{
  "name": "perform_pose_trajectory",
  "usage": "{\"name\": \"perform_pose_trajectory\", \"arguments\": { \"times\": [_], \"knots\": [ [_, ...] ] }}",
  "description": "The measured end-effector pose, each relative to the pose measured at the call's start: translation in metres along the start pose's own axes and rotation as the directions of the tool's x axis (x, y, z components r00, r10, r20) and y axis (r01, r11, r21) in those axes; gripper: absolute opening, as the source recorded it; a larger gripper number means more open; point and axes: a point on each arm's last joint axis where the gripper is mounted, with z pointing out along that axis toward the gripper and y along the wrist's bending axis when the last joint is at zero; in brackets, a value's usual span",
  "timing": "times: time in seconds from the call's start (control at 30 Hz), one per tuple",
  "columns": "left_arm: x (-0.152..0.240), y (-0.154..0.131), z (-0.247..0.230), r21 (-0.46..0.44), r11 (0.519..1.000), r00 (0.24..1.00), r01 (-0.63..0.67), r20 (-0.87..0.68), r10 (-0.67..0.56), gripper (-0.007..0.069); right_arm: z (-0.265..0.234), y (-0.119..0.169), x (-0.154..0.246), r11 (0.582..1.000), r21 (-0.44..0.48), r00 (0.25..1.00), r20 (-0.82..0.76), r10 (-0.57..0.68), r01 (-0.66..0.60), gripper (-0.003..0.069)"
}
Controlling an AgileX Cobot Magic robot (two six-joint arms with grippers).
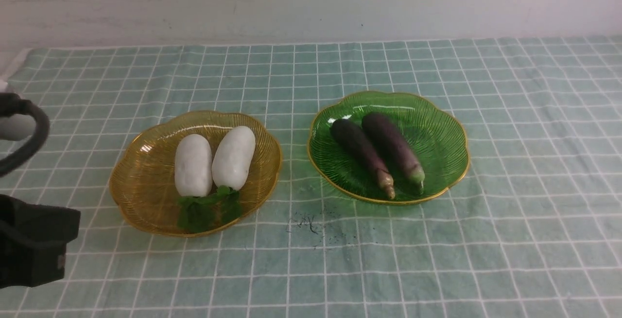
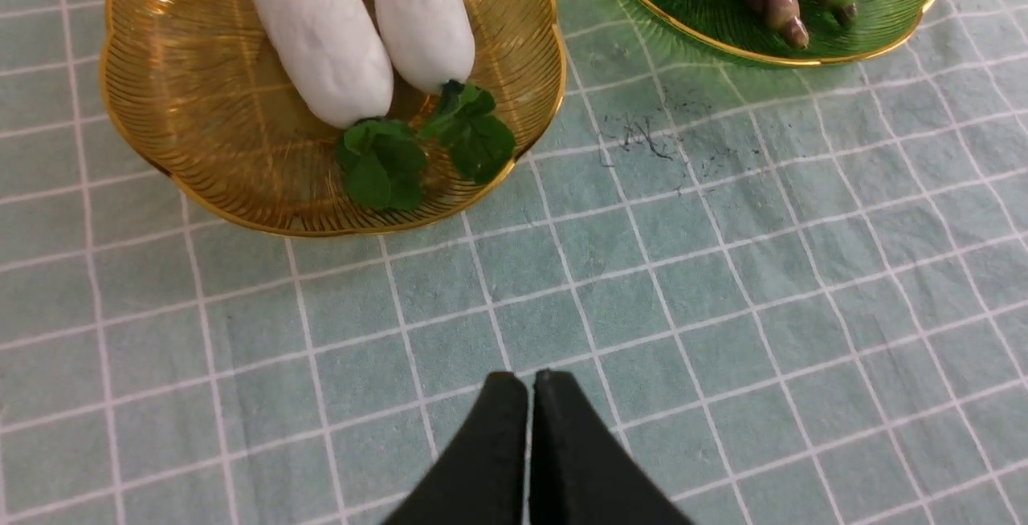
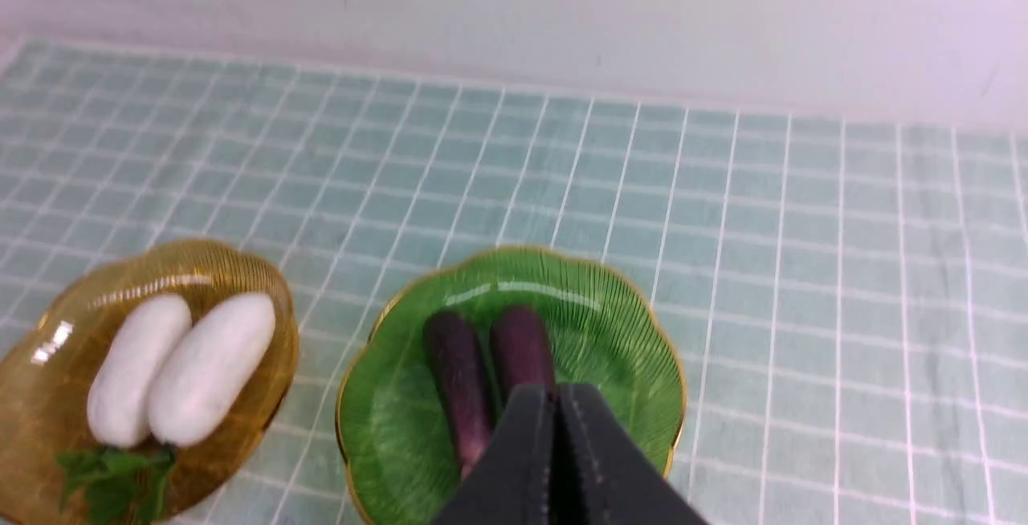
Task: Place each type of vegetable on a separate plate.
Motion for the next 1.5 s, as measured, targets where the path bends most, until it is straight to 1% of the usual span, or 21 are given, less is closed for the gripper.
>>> {"name": "perform_pose_trajectory", "arguments": {
  "times": [0.03, 0.1, 0.13, 0.17, 0.2, 0.23, 0.27, 0.3, 0.33, 0.37, 0.4, 0.43, 0.47, 0.5, 0.53, 0.6, 0.73, 0.87, 1.0, 1.2, 1.5],
  "knots": [
    [0.0, 0.0, 0.002, -0.001, 1.0, 1.0, 0.001, 0.009, -0.001, -0.0008, -0.012, -0.001, 0.009, 1.0, -0.003, 0.997, 0.083, -0.001, 0.001, -0.0013],
    [0.001, 0.001, 0.005, -0.002, 1.0, 1.0, 0.003, 0.026, -0.003, -0.0008, -0.029, -0.004, 0.045, 1.0, -0.006, 0.977, 0.215, 0.001, 0.001, -0.0014],
    [0.001, 0.001, 0.006, -0.002, 1.0, 1.0, 0.003, 0.029, -0.003, -0.0008, -0.031, -0.004, 0.046, 1.0, -0.007, 0.968, 0.251, 0.001, 0.0, -0.0014],
    [0.001, 0.001, 0.007, -0.002, 1.0, 0.999, 0.004, 0.035, -0.004, -0.0008, -0.043, -0.007, 0.08, 1.0, -0.011, 0.93, 0.369, 0.003, 0.001, -0.0014],
    [0.001, 0.001, 0.007, -0.002, 1.0, 0.999, 0.004, 0.036, -0.004, -0.0008, -0.05, -0.008, 0.099, 1.0, -0.013, 0.894, 0.448, 0.003, 0.003, -0.0014],
    [0.001, 0.002, 0.007, -0.002, 1.0, 0.999, 0.004, 0.035, -0.004, -0.0008, -0.053, -0.008, 0.101, 1.0, -0.014, 0.874, 0.486, 0.003, 0.004, -0.0014],
    [0.001, 0.002, 0.008, -0.002, 1.0, 0.999, 0.004, 0.036, -0.004, -0.0008, -0.061, -0.011, 0.131, 1.0, -0.016, 0.809, 0.588, 0.003, 0.008, -0.0015],
    [0.001, 0.002, 0.008, -0.002, 1.0, 0.999, 0.004, 0.036, -0.004, -0.0008, -0.065, -0.012, 0.137, 1.0, -0.017, 0.784, 0.621, 0.003, 0.01, -0.0015],
    [0.0, 0.002, 0.008, -0.002, 1.0, 0.999, 0.004, 0.047, -0.004, -0.0008, -0.078, -0.013, 0.162, 1.0, -0.021, 0.688, 0.726, 0.004, 0.016, -0.0015],
    [0.0, 0.002, 0.008, -0.002, 1.0, 0.999, 0.004, 0.051, -0.004, -0.0008, -0.085, -0.014, 0.174, 1.0, -0.022, 0.638, 0.77, 0.005, 0.019, -0.0015],
    [0.0, 0.002, 0.008, -0.002, 1.0, 0.999, 0.004, 0.052, -0.004, -0.0008, -0.089, -0.014, 0.177, 1.0, -0.023, 0.62, 0.785, 0.005, 0.021, -0.0015],
    [-0.001, 0.002, 0.008, -0.002, 1.0, 0.998, 0.004, 0.055, -0.004, -0.0008, -0.096, -0.015, 0.19, 1.0, -0.02, 0.583, 0.813, 0.002, 0.024, -0.0015],
    [-0.001, 0.002, 0.008, -0.002, 1.0, 0.998, 0.004, 0.056, -0.004, -0.0008, -0.099, -0.016, 0.197, 0.999, -0.01, 0.571, 0.821, -0.009, 0.031, -0.0015],
    [-0.001, 0.002, 0.008, -0.002, 1.0, 0.998, 0.004, 0.061, -0.004, -0.0008, -0.102, -0.016, 0.202, 0.999, 0.01, 0.57, 0.821, -0.033, 0.044, -0.0015],
    [-0.001, 0.002, 0.008, -0.002, 1.0, 0.998, 0.004, 0.061, -0.004, -0.0008, -0.102, -0.016, 0.202, 0.999, 0.009, 0.569, 0.822, -0.032, 0.044, -0.0015],
    [-0.002, 0.002, 0.007, -0.001, 1.0, 0.996, 0.005, 0.09, -0.005, -0.0008, -0.102, -0.016, 0.206, 0.996, 0.052, 0.583, 0.808, -0.087, 0.077, -0.0015],
    [0.005, 0.002, 0.003, 0.003, 1.0, 0.989, 0.004, 0.148, -0.004, -0.0008, -0.101, -0.016, 0.207, 0.993, 0.074, 0.592, 0.798, -0.115, 0.093, -0.0015],
    [0.032, 0.004, -0.01, 0.008, 1.0, 0.956, -0.003, 0.293, 0.001, -0.0008, -0.097, -0.017, 0.21, 0.992, 0.079, 0.615, 0.779, -0.124, 0.1, -0.0015],
    [0.053, 0.006, -0.015, 0.012, 1.0, 0.921, -0.007, 0.39, 0.001, -0.0008, -0.096, -0.017, 0.211, 0.992, 0.078, 0.631, 0.766, -0.125, 0.102, -0.0015],
    [0.072, 0.007, -0.022, 0.017, 1.0, 0.912, -0.014, 0.411, 0.006, -0.0008, -0.095, -0.017, 0.212, 0.991, 0.078, 0.641, 0.757, -0.127, 0.104, -0.0015],
    [0.076, 0.007, -0.023, 0.009, 1.0, 0.921, -0.028, 0.388, 0.023, -0.0008, -0.095, -0.017, 0.212, 0.991, 0.079, 0.641, 0.757, -0.128, 0.105, -0.0015]
  ]
}}
